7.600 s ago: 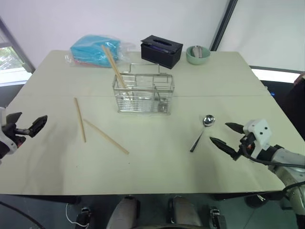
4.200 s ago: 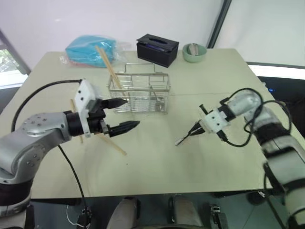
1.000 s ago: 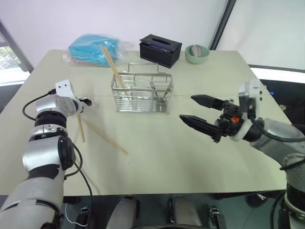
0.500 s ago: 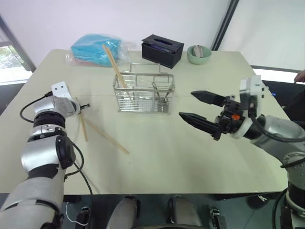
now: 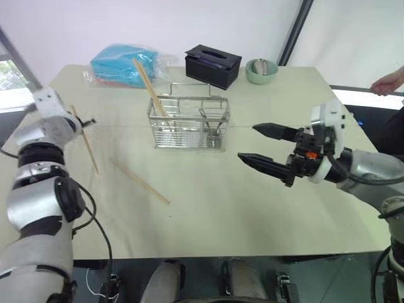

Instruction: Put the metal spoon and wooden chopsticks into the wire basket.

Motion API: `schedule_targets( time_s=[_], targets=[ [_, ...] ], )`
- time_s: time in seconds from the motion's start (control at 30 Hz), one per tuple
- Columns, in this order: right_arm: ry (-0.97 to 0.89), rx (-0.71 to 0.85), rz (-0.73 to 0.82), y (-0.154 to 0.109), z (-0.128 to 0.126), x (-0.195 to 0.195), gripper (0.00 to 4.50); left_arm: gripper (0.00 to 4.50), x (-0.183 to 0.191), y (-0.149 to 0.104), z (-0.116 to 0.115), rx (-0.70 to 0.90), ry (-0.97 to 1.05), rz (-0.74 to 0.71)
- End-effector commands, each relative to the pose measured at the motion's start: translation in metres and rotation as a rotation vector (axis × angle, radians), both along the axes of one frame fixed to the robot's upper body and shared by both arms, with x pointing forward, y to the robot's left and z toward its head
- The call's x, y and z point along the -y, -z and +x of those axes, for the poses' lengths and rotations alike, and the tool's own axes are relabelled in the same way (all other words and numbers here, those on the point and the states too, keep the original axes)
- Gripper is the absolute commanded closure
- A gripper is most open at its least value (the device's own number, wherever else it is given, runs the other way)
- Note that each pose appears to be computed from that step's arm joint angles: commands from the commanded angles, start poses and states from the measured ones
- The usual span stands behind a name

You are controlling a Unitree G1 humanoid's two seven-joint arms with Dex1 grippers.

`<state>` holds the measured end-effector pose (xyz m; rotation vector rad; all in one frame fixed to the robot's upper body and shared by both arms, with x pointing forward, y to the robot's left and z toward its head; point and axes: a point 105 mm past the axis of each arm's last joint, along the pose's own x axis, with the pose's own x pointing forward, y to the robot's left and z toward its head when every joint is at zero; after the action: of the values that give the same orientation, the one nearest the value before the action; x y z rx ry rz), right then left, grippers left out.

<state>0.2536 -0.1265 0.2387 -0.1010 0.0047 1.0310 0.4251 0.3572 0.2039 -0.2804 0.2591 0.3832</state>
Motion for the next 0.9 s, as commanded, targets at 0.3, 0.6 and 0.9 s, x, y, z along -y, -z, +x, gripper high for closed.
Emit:
schedule_targets(
  time_s=[0.3, 0.6, 0.9],
  targets=[
    [0.020, 0.019, 0.041, 0.001, -0.005, 0.002, 0.00, 4.49, 0.051, -0.191, -0.001, 0.721, 0.170, -0.087],
    [0.059, 0.038, 0.059, 0.004, -0.004, 0.009, 0.00, 4.49, 0.137, -0.174, 0.033, 0.743, 0.295, -0.049],
    [0.105, 0.042, 0.077, 0.009, -0.009, 0.016, 0.00, 4.49, 0.178, -0.158, 0.039, 0.733, 0.435, -0.023]
  ],
)
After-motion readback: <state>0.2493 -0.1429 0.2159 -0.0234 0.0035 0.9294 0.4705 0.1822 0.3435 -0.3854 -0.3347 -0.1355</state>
